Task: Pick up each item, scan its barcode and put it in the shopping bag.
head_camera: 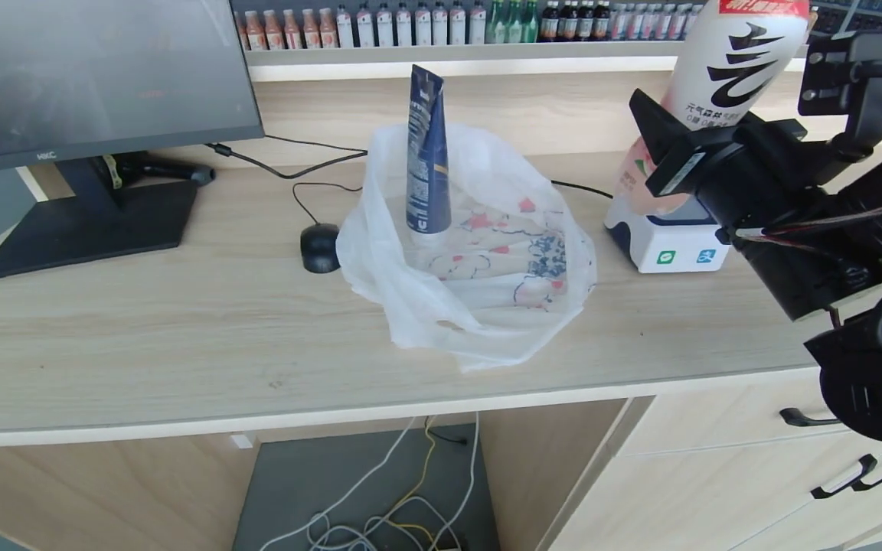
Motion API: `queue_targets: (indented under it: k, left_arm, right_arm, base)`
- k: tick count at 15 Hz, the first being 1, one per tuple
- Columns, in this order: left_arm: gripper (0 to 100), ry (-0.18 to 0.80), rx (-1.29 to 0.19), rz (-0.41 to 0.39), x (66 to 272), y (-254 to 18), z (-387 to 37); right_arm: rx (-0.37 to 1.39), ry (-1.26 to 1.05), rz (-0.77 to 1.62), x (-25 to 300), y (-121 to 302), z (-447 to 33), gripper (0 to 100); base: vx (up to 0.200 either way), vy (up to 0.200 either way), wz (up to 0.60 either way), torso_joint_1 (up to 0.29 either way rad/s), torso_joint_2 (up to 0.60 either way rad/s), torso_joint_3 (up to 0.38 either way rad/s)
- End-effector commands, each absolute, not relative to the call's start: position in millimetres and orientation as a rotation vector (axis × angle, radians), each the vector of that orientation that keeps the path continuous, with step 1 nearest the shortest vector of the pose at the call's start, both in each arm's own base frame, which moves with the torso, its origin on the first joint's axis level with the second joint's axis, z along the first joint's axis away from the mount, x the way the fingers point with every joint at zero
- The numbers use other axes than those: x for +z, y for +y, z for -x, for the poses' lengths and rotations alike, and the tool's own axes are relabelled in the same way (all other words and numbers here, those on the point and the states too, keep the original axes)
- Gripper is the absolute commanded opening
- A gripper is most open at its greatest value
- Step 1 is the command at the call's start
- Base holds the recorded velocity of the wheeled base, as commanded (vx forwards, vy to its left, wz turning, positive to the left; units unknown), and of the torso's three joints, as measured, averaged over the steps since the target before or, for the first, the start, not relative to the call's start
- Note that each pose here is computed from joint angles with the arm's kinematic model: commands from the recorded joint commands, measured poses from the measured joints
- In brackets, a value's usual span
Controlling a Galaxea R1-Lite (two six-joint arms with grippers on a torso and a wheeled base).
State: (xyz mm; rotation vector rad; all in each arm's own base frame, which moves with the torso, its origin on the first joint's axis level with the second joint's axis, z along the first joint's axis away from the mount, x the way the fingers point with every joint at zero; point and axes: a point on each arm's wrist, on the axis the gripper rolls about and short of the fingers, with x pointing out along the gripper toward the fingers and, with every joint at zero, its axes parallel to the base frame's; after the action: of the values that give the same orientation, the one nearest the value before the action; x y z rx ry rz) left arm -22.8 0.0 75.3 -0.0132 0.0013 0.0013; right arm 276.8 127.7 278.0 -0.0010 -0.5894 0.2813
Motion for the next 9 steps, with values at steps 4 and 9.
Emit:
queue_targets:
  k: [4,9]
  left_arm:
    - [100,0.0,0.002,0.012,75.5,0.0,22.8]
    - [100,0.0,0.002,0.012,75.5,0.0,22.8]
  right_arm:
    - [0.284,-0.559,0.011,270.1,126.3,-274.6,0]
    - [0.282,-0.568,0.01,274.0,126.7,-275.4,0]
  base:
    - [0.0,0.1,0.0,0.001,0.0,0.004]
    - [0.0,0.0,0.0,0.0,0.0,0.0]
